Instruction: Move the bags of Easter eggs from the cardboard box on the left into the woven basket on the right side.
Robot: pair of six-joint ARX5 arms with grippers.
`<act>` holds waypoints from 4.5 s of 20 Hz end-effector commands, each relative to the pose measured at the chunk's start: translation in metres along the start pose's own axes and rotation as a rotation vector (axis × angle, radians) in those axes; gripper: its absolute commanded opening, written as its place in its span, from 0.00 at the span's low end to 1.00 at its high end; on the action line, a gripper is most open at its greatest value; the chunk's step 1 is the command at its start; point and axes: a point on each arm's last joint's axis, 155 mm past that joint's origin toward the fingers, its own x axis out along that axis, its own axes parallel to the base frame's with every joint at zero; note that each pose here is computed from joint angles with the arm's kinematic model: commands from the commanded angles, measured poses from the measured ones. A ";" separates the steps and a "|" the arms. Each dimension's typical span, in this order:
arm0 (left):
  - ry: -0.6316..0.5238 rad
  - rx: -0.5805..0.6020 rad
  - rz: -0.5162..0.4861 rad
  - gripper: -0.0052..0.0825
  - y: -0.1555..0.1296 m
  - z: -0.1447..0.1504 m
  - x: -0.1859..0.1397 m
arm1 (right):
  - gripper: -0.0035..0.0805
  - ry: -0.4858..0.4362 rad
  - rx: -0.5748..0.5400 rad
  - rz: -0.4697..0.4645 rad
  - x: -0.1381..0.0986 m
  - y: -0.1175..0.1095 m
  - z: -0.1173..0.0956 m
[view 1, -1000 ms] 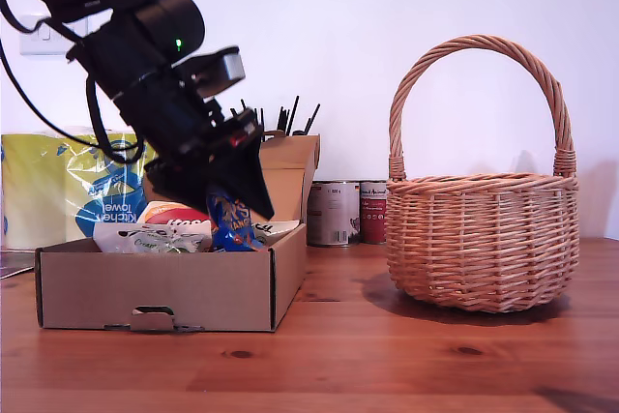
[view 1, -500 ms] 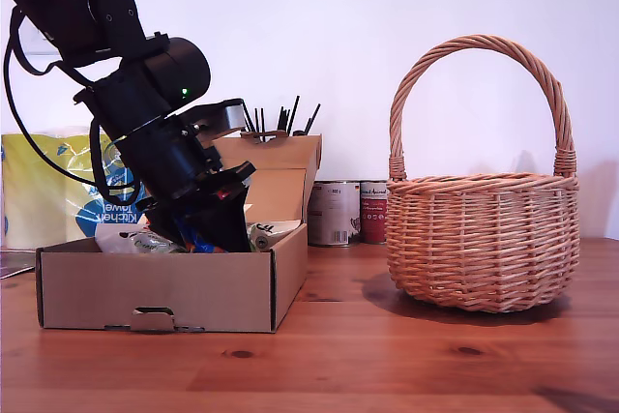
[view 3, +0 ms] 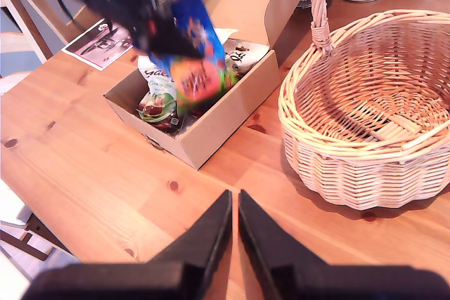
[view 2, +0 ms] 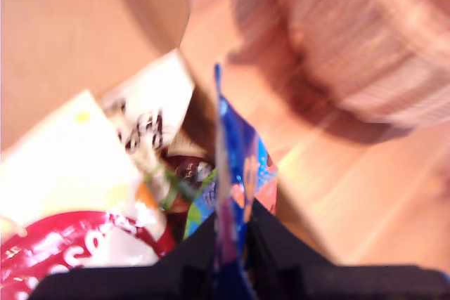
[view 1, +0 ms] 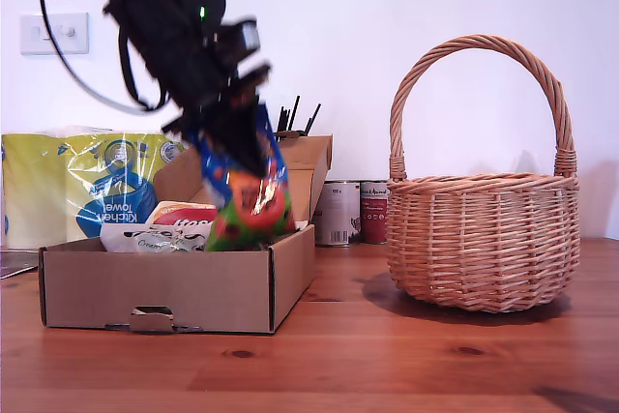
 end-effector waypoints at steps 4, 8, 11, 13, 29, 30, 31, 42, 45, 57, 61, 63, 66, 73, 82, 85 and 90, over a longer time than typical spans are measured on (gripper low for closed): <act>0.022 -0.087 -0.085 0.03 -0.013 0.006 -0.015 | 0.03 -0.015 -0.011 0.004 -0.002 0.002 0.005; -0.039 -0.224 -0.311 0.03 -0.035 0.021 -0.030 | 0.03 -0.015 -0.011 0.004 -0.002 0.002 0.005; -0.121 -0.257 -0.452 0.03 -0.059 0.048 -0.040 | 0.03 -0.016 -0.013 0.004 -0.002 0.002 0.005; -0.161 -0.258 -0.488 0.03 -0.078 0.065 -0.038 | 0.03 -0.017 -0.014 0.004 -0.002 0.002 0.006; -0.219 -0.419 -0.403 0.03 -0.153 0.101 0.042 | 0.03 -0.018 -0.019 0.004 0.000 0.001 0.007; -0.216 -0.443 -0.409 0.03 -0.155 0.101 0.052 | 0.03 -0.018 -0.028 0.004 0.000 0.001 0.007; -0.222 -0.470 -0.411 0.03 -0.156 0.103 0.059 | 0.03 -0.016 -0.039 0.004 0.000 0.001 0.007; -0.331 -0.502 -0.320 0.03 -0.139 0.121 0.069 | 0.03 -0.008 -0.037 0.003 0.000 0.001 0.005; -0.327 -0.477 -0.325 0.23 -0.142 0.120 0.069 | 0.03 -0.011 -0.041 0.003 0.000 0.001 0.005; -0.267 -0.274 -0.469 0.03 -0.152 0.114 0.014 | 0.03 -0.005 -0.038 0.003 0.001 0.001 0.004; -0.210 -0.118 -0.353 0.03 -0.121 0.086 -0.021 | 0.03 0.000 -0.036 0.003 0.001 0.001 0.003; -0.164 0.010 -0.252 0.03 -0.097 0.065 -0.035 | 0.03 0.003 -0.034 0.003 0.001 0.001 0.002; -0.045 0.262 -0.116 0.03 -0.061 0.025 -0.052 | 0.03 0.004 -0.034 0.003 0.001 0.001 0.002; 0.211 0.247 0.032 0.04 0.026 -0.048 -0.081 | 0.03 0.004 -0.034 0.003 0.001 0.001 0.002; -0.165 -0.012 0.229 0.04 0.060 0.027 -0.137 | 0.03 0.008 -0.032 0.003 0.002 0.000 0.001; -0.324 -0.006 0.268 0.04 0.048 0.044 -0.162 | 0.03 0.019 -0.027 -0.005 0.004 -0.002 0.000; -0.522 0.056 0.320 0.04 0.034 0.015 -0.169 | 0.03 0.028 -0.023 -0.014 0.007 -0.005 -0.001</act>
